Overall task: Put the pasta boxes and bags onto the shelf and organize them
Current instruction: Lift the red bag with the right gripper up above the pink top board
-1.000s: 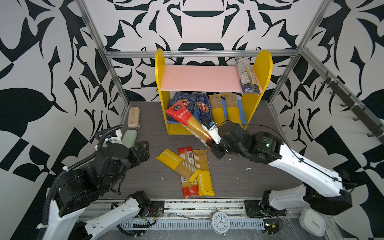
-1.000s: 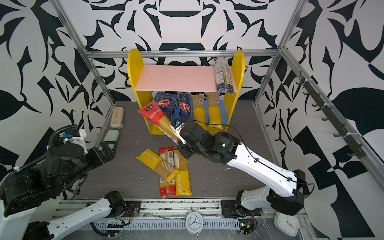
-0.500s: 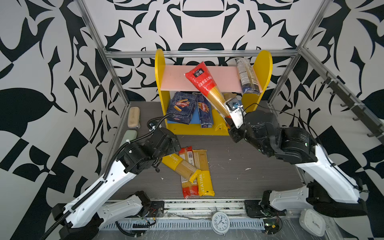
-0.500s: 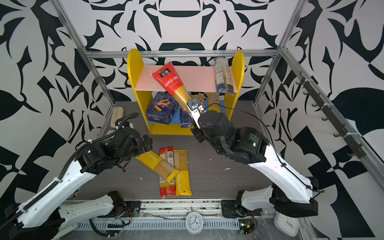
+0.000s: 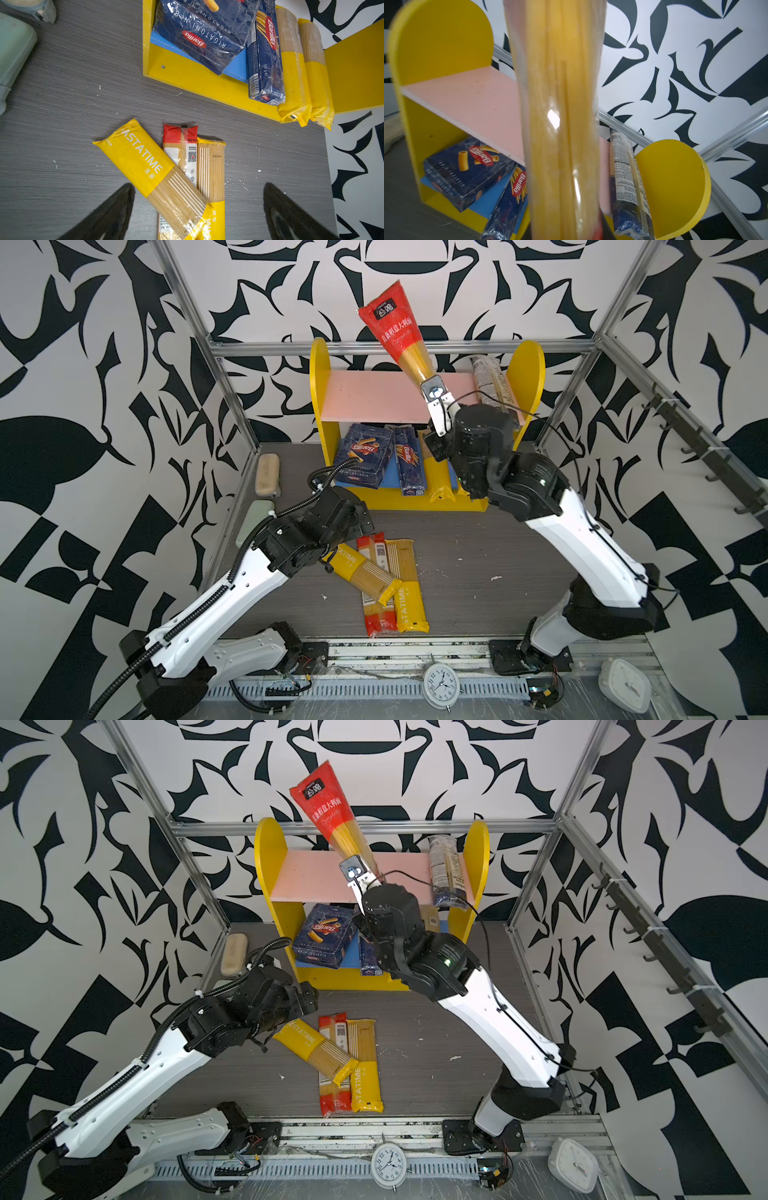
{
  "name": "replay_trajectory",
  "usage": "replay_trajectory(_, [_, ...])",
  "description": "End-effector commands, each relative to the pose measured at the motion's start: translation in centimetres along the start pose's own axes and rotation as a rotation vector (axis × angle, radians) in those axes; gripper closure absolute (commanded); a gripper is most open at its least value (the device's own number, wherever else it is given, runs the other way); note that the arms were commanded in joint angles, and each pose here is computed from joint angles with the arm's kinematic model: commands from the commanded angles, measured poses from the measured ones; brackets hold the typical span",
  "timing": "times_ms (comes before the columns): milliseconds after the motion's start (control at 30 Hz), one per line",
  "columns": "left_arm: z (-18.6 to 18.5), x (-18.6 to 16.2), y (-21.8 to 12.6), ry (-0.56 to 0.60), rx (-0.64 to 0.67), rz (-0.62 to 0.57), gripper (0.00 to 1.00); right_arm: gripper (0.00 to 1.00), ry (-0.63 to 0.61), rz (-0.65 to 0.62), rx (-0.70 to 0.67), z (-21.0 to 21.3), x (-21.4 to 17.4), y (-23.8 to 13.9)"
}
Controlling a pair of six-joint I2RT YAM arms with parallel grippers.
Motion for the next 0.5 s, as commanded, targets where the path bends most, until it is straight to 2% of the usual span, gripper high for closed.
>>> replay_trajectory(0, [-0.1, 0.5, -0.3, 0.0, -0.021, -0.019, 0.01, 1.0, 0.242, -0.188, -0.14, -4.9, 4.8, -0.6])
replay_trajectory(267, [0.1, 0.8, -0.7, 0.012, -0.016, -0.032, 0.01, 1.0, 0.279, -0.138, -0.19, -7.0, 4.3, 4.1])
replay_trajectory(467, [0.4, 0.7, -0.7, 0.009, -0.012, -0.033, 0.01, 1.0, 0.338, -0.12, -0.195, -8.4, 4.0, 4.8])
Point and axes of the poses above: each gripper's point midway between its finger pads, its own y axis out along the fingers, its own z axis along the line the jaws close on, x = y × z, the point moved 10 cm from there along -y, back along the fingers, and after that the axes turned 15 degrees about y, right-handed, at the moved point
